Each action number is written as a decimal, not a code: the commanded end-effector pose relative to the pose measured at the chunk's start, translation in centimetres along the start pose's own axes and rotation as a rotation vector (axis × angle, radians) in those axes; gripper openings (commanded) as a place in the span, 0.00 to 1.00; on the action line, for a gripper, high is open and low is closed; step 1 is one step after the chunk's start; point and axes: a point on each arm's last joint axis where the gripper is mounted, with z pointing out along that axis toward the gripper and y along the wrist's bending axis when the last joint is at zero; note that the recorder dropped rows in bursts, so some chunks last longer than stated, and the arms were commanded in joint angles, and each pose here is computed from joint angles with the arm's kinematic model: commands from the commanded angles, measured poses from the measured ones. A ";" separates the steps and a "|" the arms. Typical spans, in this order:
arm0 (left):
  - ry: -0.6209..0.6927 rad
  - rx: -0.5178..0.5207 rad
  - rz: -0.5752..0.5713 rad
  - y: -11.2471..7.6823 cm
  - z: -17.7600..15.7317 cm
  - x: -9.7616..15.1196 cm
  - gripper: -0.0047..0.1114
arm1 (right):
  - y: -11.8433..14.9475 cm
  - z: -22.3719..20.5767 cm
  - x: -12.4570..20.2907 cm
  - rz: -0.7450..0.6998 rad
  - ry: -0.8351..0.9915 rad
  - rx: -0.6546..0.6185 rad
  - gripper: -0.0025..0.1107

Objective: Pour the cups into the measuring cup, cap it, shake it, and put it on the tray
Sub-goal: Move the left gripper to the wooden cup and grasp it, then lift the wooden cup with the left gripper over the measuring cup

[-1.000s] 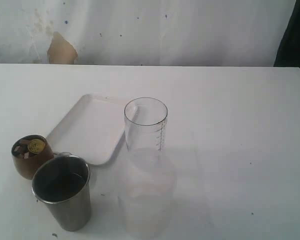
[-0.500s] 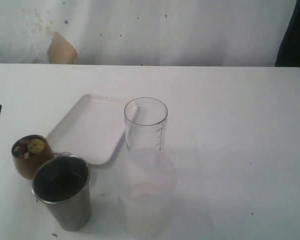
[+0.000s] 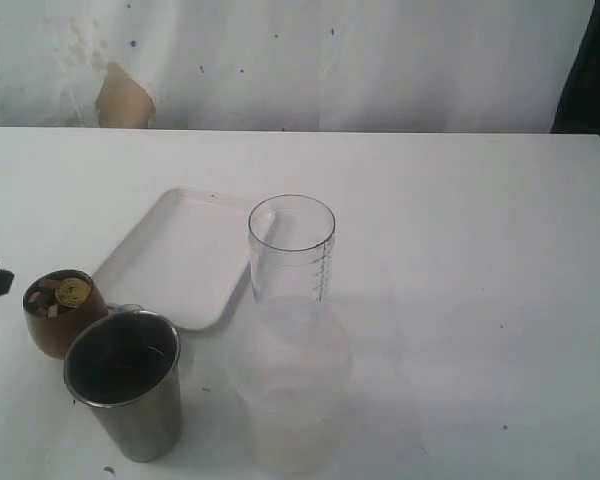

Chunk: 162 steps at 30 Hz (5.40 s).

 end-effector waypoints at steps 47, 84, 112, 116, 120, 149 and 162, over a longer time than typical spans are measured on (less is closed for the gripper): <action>-0.026 0.008 -0.226 -0.1 8.3 5.0 0.94 | 0.0 -0.1 0.0 -0.006 -0.013 -0.002 0.02; -0.471 0.019 -0.168 0.1 7.1 0.8 0.04 | 0.0 -0.1 0.0 -0.006 -0.013 -0.002 0.02; -0.084 -0.327 0.018 -10.8 3.1 -13.7 0.04 | 0.0 -0.1 0.0 -0.006 -0.013 -0.002 0.02; -0.078 -0.328 0.027 -12.1 3.5 -14.8 0.04 | 0.0 -0.1 0.0 -0.006 -0.013 -0.002 0.02; -0.004 -0.384 0.069 -12.9 4.9 -15.1 0.04 | 0.0 -0.1 0.0 -0.006 -0.013 -0.002 0.02; 0.368 -0.627 0.707 -18.4 12.1 -17.0 0.04 | 0.0 -0.1 0.0 -0.006 -0.013 -0.002 0.02; 0.346 -0.681 0.891 -19.0 12.7 -17.4 0.04 | 0.0 -0.1 0.0 -0.006 -0.013 -0.002 0.02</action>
